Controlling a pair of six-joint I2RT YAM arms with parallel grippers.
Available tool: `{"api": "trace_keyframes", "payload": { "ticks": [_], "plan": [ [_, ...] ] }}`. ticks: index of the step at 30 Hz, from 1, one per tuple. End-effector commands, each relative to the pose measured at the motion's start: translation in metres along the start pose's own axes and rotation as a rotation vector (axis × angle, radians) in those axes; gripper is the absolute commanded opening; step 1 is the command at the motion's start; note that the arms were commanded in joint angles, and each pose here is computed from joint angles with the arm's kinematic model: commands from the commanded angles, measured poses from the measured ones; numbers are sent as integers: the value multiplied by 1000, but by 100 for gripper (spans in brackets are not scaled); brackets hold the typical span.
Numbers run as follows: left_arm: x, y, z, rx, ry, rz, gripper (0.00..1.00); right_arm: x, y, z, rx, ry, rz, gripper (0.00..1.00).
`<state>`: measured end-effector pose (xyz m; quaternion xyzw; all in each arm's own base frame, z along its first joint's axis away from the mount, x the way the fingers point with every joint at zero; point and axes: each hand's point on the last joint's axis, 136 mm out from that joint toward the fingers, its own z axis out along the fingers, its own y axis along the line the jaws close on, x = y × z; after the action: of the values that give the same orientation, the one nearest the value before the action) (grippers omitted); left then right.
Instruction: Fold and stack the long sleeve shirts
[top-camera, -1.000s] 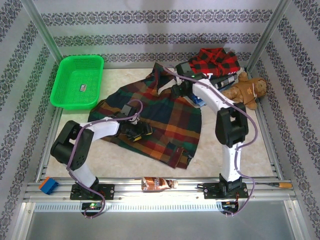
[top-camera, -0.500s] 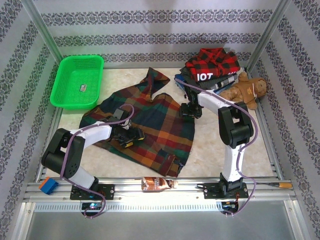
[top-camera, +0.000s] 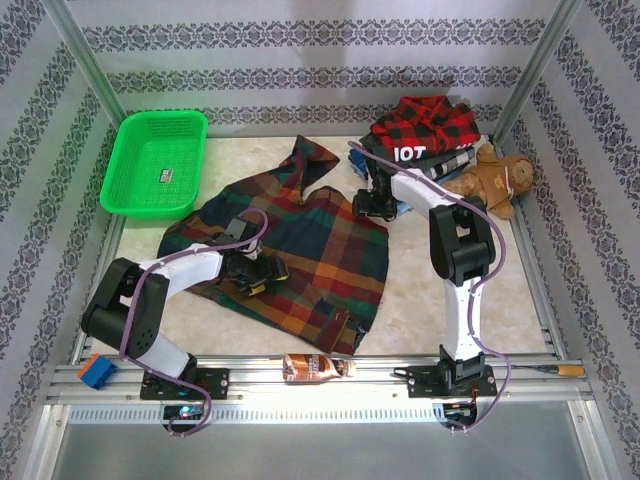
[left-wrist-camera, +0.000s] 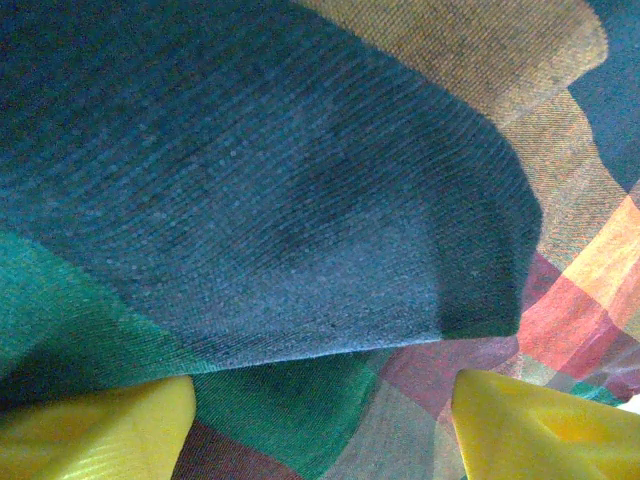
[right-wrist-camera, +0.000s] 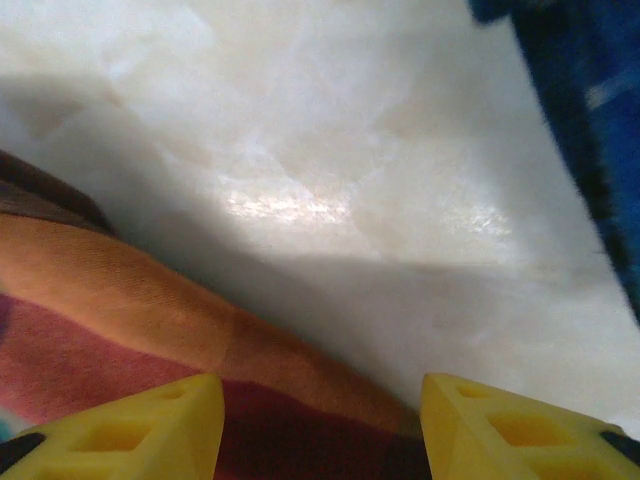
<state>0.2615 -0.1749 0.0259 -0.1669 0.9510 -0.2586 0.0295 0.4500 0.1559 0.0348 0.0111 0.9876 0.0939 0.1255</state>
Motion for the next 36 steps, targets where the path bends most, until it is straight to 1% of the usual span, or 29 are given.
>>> {"api": "trace_keyframes", "payload": {
  "ticks": [1,4,6,8,11,14,17,18,19,20,23,24,25,26,28,29,30,31,32,33,34,35,36],
  "plan": [
    [36,75,12,-256,109,-114,73,8,6,8,-9,38,-8,53],
    [35,73,13,-251,108,-111,73,13,4,16,30,53,2,49],
    [34,71,13,-243,108,-109,74,13,-4,22,83,52,17,43],
    [31,66,13,-225,105,-100,75,6,-14,27,142,32,29,35],
    [25,51,12,-169,95,-75,78,-10,-20,28,201,-14,26,30],
    [15,23,5,-70,74,-20,81,-36,-19,23,246,-94,8,32],
    [6,-12,-20,27,54,49,88,-59,1,10,232,-172,-27,37],
    [1,-23,-32,50,39,64,98,-63,6,3,236,-195,-40,40],
    [-6,-34,-45,64,13,80,100,-67,10,-6,241,-218,-49,43],
    [-8,-37,-49,64,5,83,100,-69,14,-13,240,-236,-56,46],
    [-25,-47,-75,56,-55,98,100,-70,17,-22,237,-255,-61,49],
    [-43,-43,-96,7,-114,79,100,-71,20,-39,228,-286,-71,54],
    [-77,-29,-125,-49,-206,3,100,-64,26,-64,201,-301,-109,59],
    [-102,-24,-137,-57,-270,-19,100,-39,42,-79,86,-236,-155,60],
    [-129,-15,-144,-110,-324,-2,99,-1,60,-86,-66,-132,-153,59],
    [-140,-10,-141,-149,-328,19,97,21,67,-87,-137,-74,-127,58],
    [-149,-7,-138,-184,-333,44,93,39,71,-86,-182,-31,-95,57],
    [-159,-4,-132,-217,-331,82,79,59,72,-83,-205,9,-56,55],
    [-167,5,-126,-271,-332,106,68,77,70,-79,-196,44,-33,54],
    [-174,15,-122,-316,-339,99,60,91,72,-75,-193,69,-36,54],
    [-180,24,-113,-335,-333,88,54,106,73,-69,-180,99,-45,54],
    [-184,29,-105,-336,-325,83,52,122,75,-61,-172,136,-50,54],
    [-187,32,-99,-343,-322,82,51,132,76,-53,-179,174,-47,52]
  ]
}}
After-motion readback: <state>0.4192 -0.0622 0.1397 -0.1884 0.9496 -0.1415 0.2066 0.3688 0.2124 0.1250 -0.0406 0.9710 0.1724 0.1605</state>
